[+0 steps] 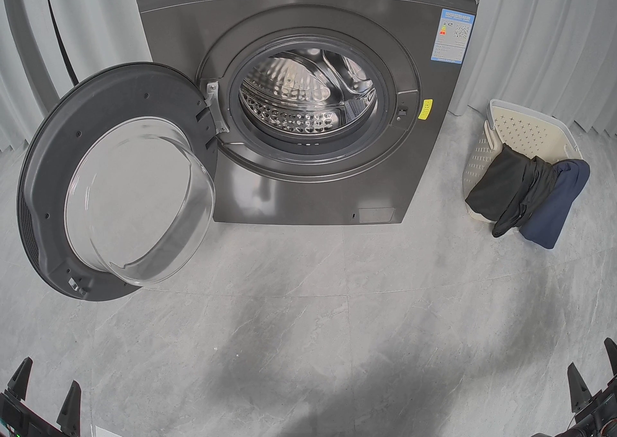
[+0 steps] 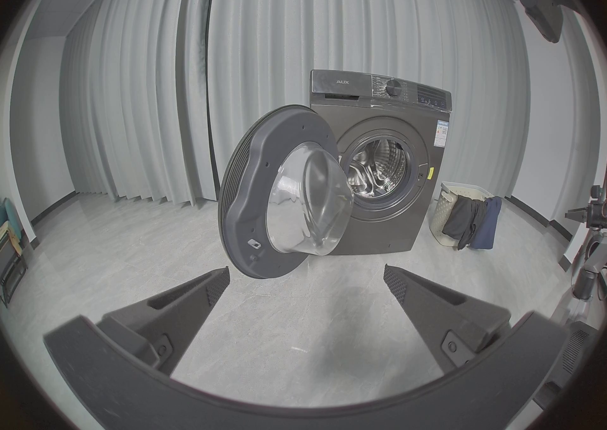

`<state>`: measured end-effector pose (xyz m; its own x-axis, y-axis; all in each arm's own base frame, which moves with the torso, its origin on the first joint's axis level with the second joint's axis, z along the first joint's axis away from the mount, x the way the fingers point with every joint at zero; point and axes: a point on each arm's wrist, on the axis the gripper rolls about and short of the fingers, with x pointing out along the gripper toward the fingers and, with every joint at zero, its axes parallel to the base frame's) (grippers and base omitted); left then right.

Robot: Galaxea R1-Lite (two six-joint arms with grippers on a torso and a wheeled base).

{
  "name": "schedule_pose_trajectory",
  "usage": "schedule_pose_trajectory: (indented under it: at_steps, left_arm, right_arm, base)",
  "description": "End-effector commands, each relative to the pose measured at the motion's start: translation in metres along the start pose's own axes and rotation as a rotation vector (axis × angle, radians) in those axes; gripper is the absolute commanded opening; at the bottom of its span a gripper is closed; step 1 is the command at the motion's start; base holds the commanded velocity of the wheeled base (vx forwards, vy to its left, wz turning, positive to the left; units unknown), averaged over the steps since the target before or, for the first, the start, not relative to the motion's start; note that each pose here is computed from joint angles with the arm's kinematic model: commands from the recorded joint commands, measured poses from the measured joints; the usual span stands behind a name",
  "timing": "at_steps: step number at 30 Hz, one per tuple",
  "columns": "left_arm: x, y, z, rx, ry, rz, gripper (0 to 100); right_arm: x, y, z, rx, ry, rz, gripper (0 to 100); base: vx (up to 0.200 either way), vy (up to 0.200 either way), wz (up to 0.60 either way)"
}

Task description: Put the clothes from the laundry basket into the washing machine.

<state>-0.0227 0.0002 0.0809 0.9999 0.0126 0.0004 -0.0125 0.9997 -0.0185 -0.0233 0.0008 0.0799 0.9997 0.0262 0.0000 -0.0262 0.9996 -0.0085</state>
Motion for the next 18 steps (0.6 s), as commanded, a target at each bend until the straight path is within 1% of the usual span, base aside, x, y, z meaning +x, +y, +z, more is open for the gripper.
schedule_pose_trajectory:
  at_steps: [1, 7, 18]
  left_arm:
    - [0.0001, 0.0001, -0.0053, -0.001, 0.003, 0.001, 100]
    - [0.0, 0.0001, -0.0052, 0.0, 0.0, 0.0, 100]
    - [0.0001, 0.0002, -0.0052, -0.006, 0.002, 0.003, 100]
  right_arm:
    - [0.0004, 0.0, -0.005, 0.001, 0.006, 0.001, 100]
    - [0.0004, 0.0, -0.005, 0.001, 0.006, 0.001, 100]
    - [0.0004, 0.0, -0.005, 0.001, 0.006, 0.001, 100]
  base:
    - [0.0, -0.2, 0.0]
    - [0.0, -0.2, 0.0]
    - [0.0, -0.2, 0.0]
